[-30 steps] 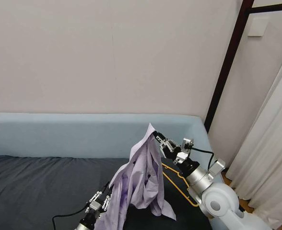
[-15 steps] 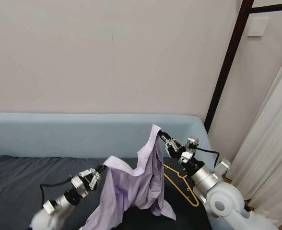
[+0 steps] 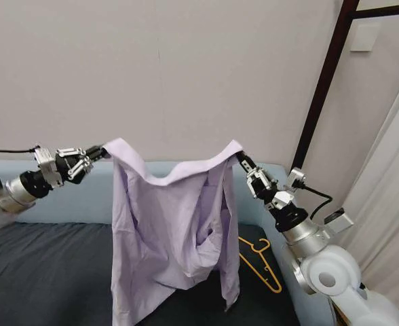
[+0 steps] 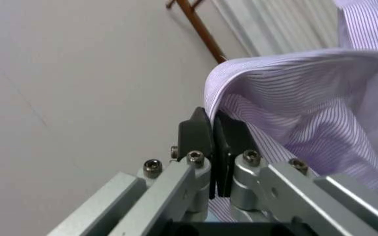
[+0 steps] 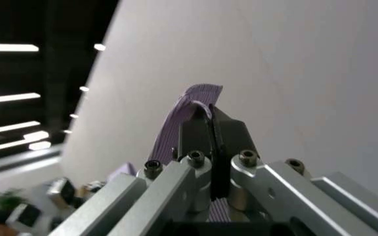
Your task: Pick up the clothes from the sofa and hang them on the clothes hanger.
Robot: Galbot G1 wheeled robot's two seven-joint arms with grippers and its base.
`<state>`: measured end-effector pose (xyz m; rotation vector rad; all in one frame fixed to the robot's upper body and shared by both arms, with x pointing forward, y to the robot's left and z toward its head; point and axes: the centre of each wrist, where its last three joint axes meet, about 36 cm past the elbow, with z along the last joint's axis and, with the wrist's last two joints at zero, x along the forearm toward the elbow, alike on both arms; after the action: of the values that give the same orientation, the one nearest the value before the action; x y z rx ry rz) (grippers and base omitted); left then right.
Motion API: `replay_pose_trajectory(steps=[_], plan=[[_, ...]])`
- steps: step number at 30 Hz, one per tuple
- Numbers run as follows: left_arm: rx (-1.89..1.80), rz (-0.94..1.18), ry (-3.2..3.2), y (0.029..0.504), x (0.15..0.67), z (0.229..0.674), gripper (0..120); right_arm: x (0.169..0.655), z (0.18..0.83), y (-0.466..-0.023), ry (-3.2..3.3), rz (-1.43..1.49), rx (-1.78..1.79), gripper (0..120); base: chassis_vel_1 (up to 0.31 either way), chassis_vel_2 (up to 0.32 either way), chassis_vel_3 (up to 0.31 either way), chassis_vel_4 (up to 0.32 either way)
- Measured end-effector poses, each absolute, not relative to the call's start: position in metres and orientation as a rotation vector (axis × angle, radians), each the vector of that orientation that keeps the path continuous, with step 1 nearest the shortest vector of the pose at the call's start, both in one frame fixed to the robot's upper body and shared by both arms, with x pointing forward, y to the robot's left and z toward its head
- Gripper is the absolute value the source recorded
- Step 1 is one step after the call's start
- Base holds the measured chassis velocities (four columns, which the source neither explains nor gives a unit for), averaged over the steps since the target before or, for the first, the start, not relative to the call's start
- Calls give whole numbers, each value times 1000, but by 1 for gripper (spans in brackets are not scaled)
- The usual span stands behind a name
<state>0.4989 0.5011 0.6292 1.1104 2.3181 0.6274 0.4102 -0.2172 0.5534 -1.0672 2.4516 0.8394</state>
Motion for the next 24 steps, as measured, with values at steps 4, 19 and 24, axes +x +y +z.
replay_pose_trajectory(steps=[4,19,24], plan=[[1167,748,2385,495,499,590,0,400,521,-212,2681,702,-924,0,0,0,0,0],[1510,1063,2462,471,508,492,0,398,420,-184,3342,473,-731,2,0,0,0,0],[1397,1064,2527,477,509,486,0,412,392,-201,3521,399,-658,22,0,0,0,0]])
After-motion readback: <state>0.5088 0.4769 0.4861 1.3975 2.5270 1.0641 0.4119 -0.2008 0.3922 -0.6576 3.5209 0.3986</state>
